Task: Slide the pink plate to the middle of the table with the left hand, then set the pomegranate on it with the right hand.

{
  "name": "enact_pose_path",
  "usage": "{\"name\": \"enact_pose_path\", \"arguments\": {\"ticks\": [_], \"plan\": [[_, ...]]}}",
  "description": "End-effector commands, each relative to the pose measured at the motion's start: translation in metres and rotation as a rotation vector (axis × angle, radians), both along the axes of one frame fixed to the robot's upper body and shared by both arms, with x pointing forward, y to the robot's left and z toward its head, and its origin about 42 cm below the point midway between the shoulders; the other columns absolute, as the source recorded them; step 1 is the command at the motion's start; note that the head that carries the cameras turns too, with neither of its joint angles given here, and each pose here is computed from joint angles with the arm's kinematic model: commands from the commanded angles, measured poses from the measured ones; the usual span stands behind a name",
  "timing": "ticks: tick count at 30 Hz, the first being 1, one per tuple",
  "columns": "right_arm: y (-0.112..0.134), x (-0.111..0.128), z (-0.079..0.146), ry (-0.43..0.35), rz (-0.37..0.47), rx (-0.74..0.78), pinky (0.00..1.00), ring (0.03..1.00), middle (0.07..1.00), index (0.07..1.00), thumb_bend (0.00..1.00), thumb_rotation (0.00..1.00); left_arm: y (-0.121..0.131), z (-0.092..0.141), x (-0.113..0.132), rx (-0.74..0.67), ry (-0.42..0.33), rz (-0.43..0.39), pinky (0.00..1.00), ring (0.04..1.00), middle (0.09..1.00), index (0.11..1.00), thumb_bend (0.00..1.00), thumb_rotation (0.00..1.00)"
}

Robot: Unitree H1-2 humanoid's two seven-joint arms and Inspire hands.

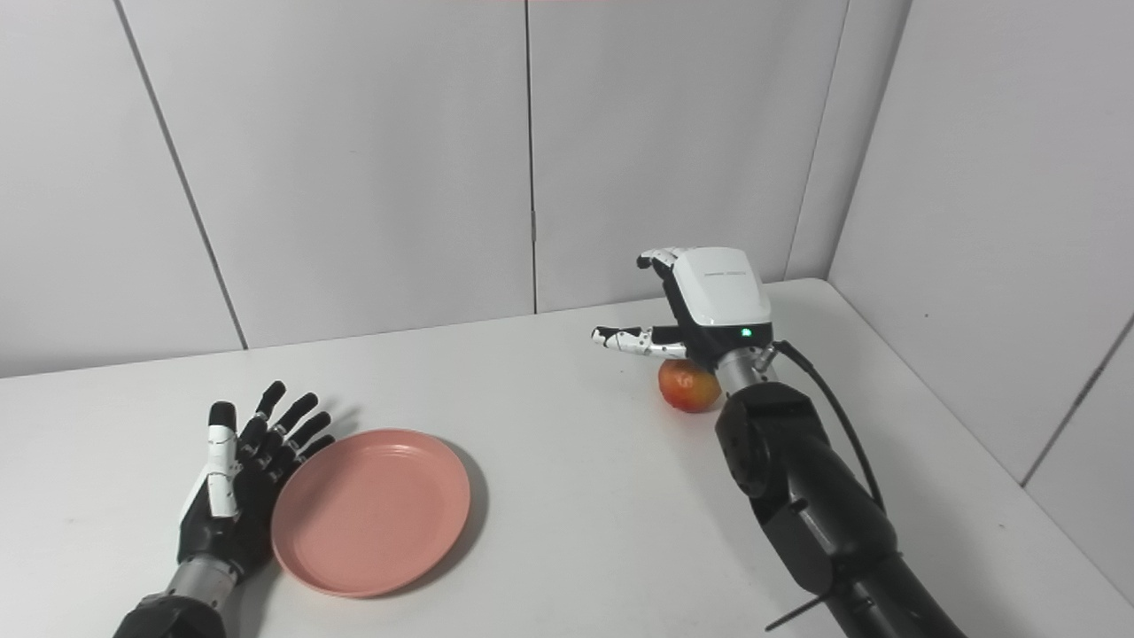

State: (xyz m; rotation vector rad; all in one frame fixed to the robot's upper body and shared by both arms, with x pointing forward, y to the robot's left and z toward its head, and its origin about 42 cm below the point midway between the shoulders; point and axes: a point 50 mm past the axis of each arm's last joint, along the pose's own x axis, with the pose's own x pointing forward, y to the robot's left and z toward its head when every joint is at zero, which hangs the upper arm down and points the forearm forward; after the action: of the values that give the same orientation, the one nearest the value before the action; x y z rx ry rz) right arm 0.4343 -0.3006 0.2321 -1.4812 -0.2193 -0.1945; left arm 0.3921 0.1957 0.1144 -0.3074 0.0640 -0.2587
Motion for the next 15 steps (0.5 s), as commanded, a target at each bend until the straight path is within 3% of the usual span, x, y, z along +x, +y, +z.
{"name": "enact_pose_path", "arguments": {"ticks": [1, 9, 15], "plan": [[-0.008, 0.015, 0.028, -0.089, 0.022, -0.069, 0.73, 0.75, 0.752, 0.719, 0.81, 0.84, -0.003, -0.005, -0.003, 0.016, 0.046, -0.015, 0.85, 0.876, 0.907, 1.0, 0.86, 0.97], [-0.015, 0.022, 0.011, -0.002, 0.004, -0.092, 0.72, 0.747, 0.751, 0.719, 0.82, 0.83, 0.0, -0.002, -0.005, 0.019, 0.045, -0.017, 0.84, 0.866, 0.893, 1.0, 0.86, 0.97], [-0.014, 0.02, -0.002, 0.061, -0.037, -0.008, 0.72, 0.751, 0.759, 0.727, 0.81, 0.81, 0.002, -0.001, -0.005, 0.02, 0.047, -0.015, 0.85, 0.87, 0.894, 1.0, 0.85, 0.97]]}}
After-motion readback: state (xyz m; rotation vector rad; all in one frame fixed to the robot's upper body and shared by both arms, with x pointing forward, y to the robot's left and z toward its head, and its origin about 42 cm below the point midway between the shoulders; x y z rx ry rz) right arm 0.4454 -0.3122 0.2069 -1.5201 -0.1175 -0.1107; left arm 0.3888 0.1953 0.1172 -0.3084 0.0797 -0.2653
